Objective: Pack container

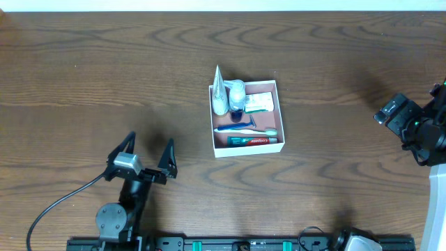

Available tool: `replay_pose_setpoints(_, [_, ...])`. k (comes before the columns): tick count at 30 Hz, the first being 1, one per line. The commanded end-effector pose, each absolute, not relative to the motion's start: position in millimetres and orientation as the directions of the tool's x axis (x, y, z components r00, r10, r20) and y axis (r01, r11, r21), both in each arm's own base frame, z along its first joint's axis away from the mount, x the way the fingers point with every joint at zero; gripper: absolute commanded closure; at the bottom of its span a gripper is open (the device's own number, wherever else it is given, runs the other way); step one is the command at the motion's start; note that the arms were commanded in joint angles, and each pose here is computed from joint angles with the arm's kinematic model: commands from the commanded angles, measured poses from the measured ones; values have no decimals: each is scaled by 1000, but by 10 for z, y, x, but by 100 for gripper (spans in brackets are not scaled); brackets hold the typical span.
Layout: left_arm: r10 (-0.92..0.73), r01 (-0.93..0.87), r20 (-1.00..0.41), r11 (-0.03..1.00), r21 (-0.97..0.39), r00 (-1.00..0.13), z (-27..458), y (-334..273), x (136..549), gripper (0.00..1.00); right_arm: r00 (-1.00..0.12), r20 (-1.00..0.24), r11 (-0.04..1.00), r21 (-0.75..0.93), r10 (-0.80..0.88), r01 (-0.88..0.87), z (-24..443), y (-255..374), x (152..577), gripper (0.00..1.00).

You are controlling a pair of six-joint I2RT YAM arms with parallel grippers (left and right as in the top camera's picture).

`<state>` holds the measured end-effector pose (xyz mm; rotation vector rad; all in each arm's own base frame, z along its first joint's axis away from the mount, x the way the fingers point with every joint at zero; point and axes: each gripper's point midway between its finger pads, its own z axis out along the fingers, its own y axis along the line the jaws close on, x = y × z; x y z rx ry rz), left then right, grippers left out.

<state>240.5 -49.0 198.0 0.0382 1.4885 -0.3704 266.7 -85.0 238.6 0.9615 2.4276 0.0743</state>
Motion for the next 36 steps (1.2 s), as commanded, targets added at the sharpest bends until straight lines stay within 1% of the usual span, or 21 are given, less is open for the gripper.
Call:
replay_pose_setpoints(1, [-192,247,-981,952,-181,20,1910,-465,2410,2,-593,-463,738,243,658,629,2444,-881,2663,1])
replay_pose_setpoints(6, [-173,213,-975,956,-200,-137,1512,-458,2406,2,-594,-463,738,243,658,629,2444,-880,2663,1])
replay_pose_setpoints(8, [-170,201,-969,958,-204,-177,1410,-451,2396,2,-594,-463,738,243,658,629,2444,-880,2663,1])
replay_pose_setpoints(36, [-160,204,-972,959,-195,-174,1414,-453,2397,2,-593,-463,738,243,658,629,2444,-881,2663,1])
